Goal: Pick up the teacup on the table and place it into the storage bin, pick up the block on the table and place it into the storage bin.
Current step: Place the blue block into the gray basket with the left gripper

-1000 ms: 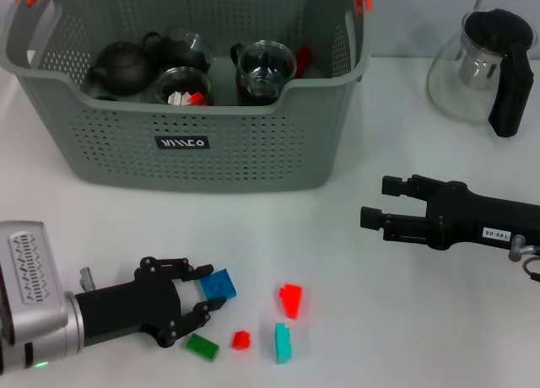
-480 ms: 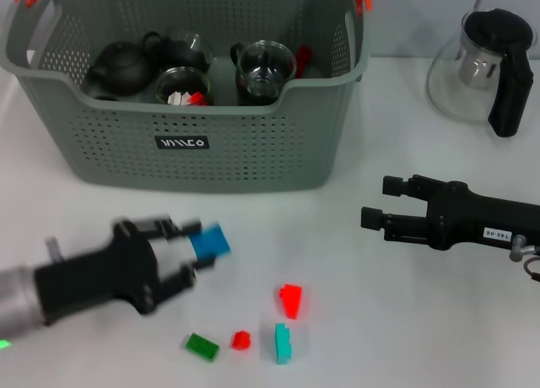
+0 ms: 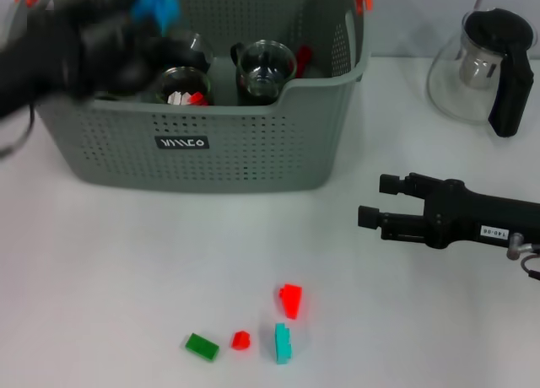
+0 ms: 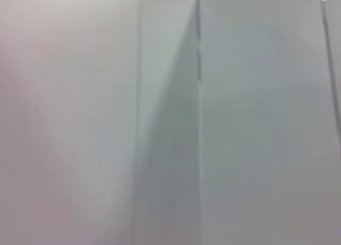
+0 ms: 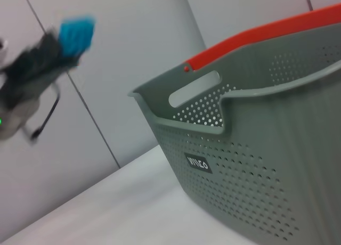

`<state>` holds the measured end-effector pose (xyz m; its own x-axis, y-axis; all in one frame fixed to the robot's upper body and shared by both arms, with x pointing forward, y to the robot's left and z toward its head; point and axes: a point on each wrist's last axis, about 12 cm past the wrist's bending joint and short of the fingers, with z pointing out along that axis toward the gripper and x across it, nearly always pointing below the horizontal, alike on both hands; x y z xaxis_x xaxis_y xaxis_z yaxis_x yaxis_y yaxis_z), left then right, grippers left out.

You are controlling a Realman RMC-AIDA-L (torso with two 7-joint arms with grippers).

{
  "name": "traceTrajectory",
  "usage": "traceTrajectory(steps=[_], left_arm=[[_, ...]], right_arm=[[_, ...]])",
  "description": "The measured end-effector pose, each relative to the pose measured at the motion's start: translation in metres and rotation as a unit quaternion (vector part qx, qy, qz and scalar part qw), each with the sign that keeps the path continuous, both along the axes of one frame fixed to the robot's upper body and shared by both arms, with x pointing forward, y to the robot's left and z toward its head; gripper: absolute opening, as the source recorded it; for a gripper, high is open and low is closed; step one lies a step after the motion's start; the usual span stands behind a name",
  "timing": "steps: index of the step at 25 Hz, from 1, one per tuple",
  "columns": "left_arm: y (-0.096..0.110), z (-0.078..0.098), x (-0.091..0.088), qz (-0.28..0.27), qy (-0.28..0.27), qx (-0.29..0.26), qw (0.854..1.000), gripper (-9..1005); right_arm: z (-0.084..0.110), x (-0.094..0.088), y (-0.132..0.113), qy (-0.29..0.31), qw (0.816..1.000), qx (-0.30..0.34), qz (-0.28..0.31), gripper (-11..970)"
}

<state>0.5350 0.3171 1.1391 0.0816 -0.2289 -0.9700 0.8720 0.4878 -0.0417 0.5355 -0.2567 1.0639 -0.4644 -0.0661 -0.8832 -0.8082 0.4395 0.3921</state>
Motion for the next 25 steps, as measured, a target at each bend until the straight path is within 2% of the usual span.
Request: traceTrajectory(steps=[4, 7, 10, 14, 18, 21, 25], left_arm=[[-0.002, 0.026, 0.047, 0.037, 0.049, 0.012, 0.998, 407], [-0.007, 0.039, 0.074, 0.061, 0.105, 0.060, 0.991, 408], [-0.017, 0.048, 0.093, 0.085, 0.150, 0.129, 0.977, 409], [-0.031, 0.052, 0.104, 0.126, 0.164, 0.237, 0.949, 410], [-0.044, 0.045, 0.108, 0.154, 0.175, 0.328, 0.916, 412], [-0.053, 0.037, 0.112, 0.166, 0.188, 0.356, 0.900, 412], [-0.061, 0.033, 0.115, 0.189, 0.193, 0.349, 0.897, 414]], right_arm=[[0.001, 0.000, 0.000, -0.001, 1.000, 0.000, 0.000, 926], [0.001, 0.001, 0.000, -0.001, 1.000, 0.000, -0.001, 926], [0.001, 0.002, 0.001, -0.002, 1.000, -0.001, 0.000, 926], [0.002, 0.002, 0.001, -0.003, 1.000, -0.001, 0.000, 926], [0.002, 0.002, 0.001, -0.004, 1.000, 0.000, 0.001, 926], [0.002, 0.003, 0.002, -0.004, 1.000, 0.000, 0.001, 926], [0.002, 0.003, 0.002, -0.004, 1.000, -0.001, 0.001, 926]])
